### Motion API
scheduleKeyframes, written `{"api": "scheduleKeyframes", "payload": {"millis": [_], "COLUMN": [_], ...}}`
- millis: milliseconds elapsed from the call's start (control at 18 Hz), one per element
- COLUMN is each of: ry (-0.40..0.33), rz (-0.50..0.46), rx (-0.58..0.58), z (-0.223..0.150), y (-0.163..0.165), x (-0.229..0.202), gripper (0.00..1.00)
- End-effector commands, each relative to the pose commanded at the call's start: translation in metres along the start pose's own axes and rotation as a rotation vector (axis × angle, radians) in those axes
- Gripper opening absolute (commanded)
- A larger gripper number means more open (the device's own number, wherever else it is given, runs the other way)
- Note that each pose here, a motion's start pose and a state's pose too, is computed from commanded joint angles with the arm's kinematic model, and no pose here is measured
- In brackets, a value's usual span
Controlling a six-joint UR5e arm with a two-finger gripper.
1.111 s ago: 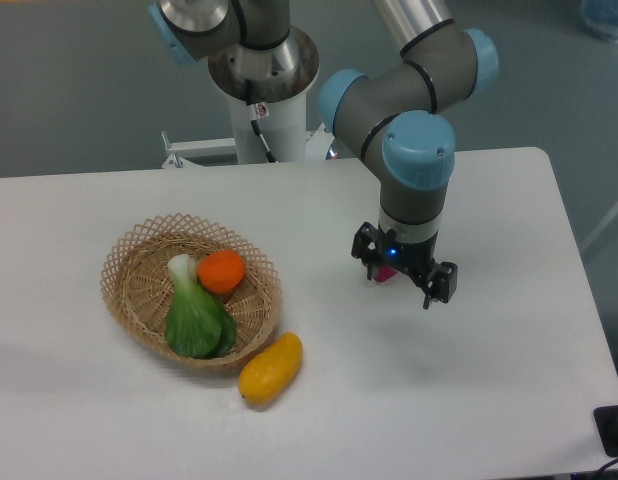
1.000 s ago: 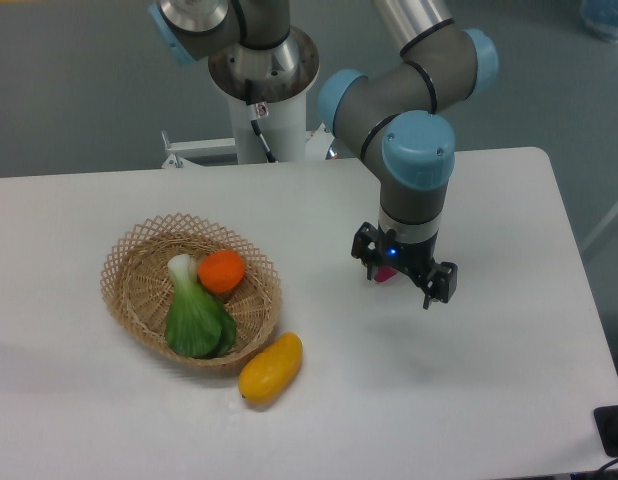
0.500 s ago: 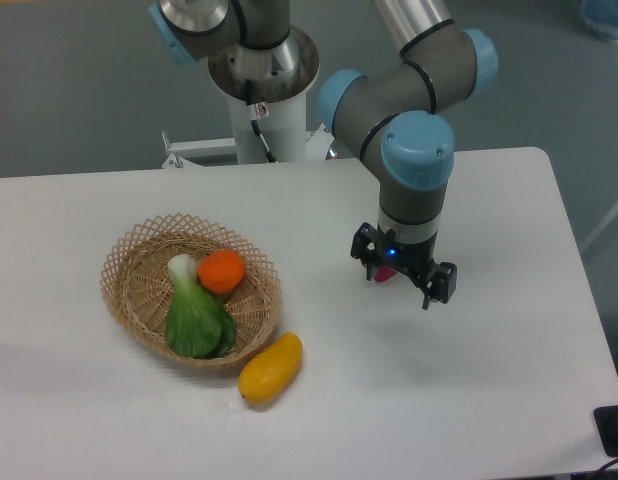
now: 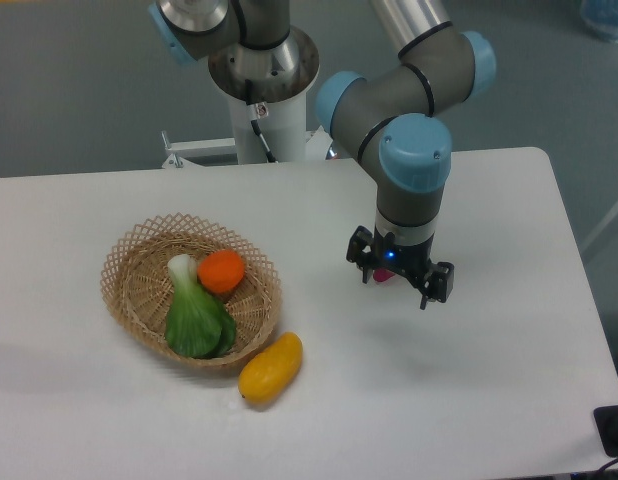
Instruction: Pick up the orange from the basket
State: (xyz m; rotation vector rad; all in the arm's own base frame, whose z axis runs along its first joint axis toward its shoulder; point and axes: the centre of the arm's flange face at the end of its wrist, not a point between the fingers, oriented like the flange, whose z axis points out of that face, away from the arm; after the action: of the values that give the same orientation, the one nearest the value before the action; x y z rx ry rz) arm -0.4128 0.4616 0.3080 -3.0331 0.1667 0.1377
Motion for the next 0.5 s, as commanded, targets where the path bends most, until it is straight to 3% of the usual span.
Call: {"api": "scheduleKeyframes", "payload": {"millis": [278,500], "ry": [0.012,0.023], "rz": [-0.042,-0.023], "rx": [0.007,0.001], "z": [0.001,0.007], "y": [-0.02,-0.027], "x": [0.022,0.034], "gripper": [1.0,1.0]}}
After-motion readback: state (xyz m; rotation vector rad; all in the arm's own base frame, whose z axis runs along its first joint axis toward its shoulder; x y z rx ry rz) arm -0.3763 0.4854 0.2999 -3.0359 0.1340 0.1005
